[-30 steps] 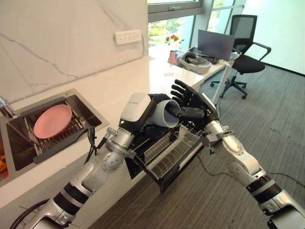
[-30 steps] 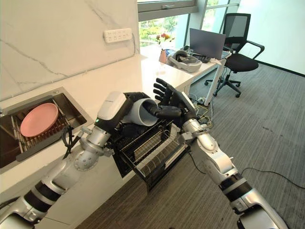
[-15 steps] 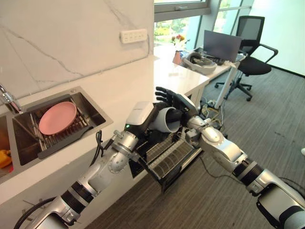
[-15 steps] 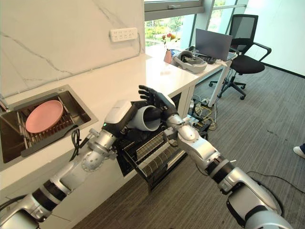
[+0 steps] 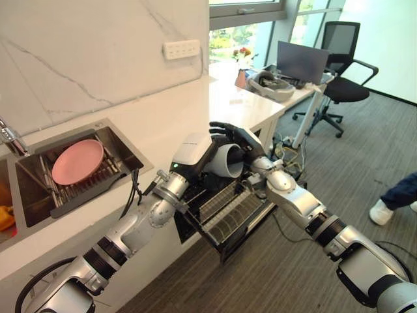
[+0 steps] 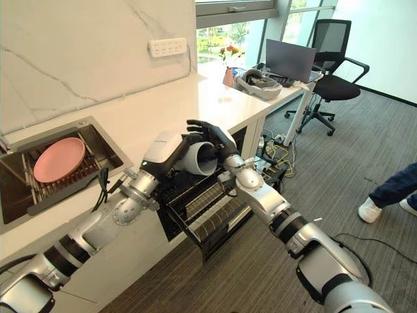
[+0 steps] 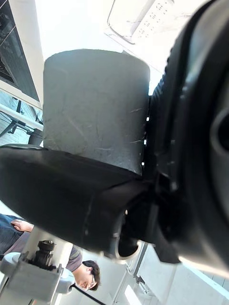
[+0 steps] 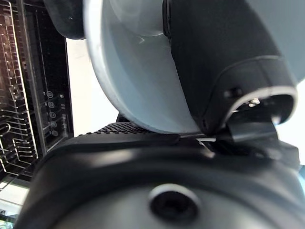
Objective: Place the dishes in the dishwasher.
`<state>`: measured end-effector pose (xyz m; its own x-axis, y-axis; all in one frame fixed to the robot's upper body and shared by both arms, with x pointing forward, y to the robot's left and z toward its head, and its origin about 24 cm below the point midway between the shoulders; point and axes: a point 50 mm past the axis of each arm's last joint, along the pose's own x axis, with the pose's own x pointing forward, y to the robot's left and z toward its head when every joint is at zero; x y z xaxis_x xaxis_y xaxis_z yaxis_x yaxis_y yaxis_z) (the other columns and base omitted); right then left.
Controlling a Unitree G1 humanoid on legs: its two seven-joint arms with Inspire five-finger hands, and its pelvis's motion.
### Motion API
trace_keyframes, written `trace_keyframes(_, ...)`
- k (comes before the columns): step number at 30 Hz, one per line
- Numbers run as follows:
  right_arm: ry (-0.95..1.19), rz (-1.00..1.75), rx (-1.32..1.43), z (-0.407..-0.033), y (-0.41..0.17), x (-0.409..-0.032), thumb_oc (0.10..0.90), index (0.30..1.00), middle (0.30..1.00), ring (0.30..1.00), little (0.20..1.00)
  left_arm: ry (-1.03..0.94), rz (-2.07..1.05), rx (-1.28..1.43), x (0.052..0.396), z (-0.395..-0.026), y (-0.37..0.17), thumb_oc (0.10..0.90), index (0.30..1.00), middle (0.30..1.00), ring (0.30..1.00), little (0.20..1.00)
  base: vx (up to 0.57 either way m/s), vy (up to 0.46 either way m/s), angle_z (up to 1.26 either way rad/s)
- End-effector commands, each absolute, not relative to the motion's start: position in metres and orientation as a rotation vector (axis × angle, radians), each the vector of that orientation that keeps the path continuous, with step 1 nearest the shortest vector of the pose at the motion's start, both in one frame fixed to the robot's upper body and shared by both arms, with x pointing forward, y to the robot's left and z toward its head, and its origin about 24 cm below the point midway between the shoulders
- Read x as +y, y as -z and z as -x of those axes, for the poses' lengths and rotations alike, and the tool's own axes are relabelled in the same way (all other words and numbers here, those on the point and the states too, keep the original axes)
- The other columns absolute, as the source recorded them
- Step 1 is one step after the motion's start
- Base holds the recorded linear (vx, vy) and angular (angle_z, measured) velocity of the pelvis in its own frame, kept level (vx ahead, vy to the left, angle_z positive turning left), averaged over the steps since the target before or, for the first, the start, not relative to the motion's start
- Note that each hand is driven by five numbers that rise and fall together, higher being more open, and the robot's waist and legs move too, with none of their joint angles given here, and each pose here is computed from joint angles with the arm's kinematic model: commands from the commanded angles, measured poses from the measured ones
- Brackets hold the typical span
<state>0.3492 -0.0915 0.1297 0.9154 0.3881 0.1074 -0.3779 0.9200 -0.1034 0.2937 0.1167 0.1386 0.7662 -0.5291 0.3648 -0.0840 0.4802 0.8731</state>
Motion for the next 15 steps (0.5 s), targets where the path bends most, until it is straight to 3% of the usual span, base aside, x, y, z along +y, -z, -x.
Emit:
trace_keyframes(1, -0.427, -0.11, -0.294, -0.35, -0.173, -0.07, 0.4, 0.3, 0.3, 0.3, 0.3, 0.38, -0.707, -1.265, 0.05, -0.247, -0.223, 0.499, 0.448, 0.448, 0.448, 0.448, 0.0, 0.0, 0.0)
trace_keyframes(2, -0.427, -0.11, -0.294, -0.35, -0.173, -0.07, 0.4, 0.3, 0.3, 0.3, 0.3, 0.38, -0.707, -1.265, 0.05, -0.247, -0.223, 0.499, 0.448, 0.448, 0.448, 0.448, 0.0, 0.0, 0.0)
trace_keyframes(3, -0.416, -0.144, -0.286, -0.348, -0.17, -0.072, 0.4, 0.3, 0.3, 0.3, 0.3, 0.368, -0.698, -1.259, 0.051, -0.247, -0.223, 0.8, 0.9, 0.9, 0.9, 0.9, 0.0, 0.0, 0.0)
trace_keyframes(9, -0.408, -0.21, -0.278, -0.344, -0.167, -0.073, 0.4, 0.3, 0.3, 0.3, 0.3, 0.336, -0.69, -1.254, 0.054, -0.249, -0.223, 0.8, 0.9, 0.9, 0.9, 0.9, 0.0, 0.0, 0.0)
trace_keyframes(10, -0.402, -0.369, -0.268, -0.333, -0.159, -0.078, 0.4, 0.3, 0.3, 0.3, 0.3, 0.229, -0.674, -1.266, 0.065, -0.25, -0.228, 0.8, 0.9, 0.9, 0.9, 0.9, 0.0, 0.0, 0.0)
trace_keyframes(15, -0.384, -0.468, -0.273, -0.324, -0.153, -0.086, 0.4, 0.3, 0.3, 0.3, 0.3, 0.11, -0.678, -1.287, 0.08, -0.25, -0.233, 0.8, 0.9, 0.9, 0.9, 0.9, 0.0, 0.0, 0.0)
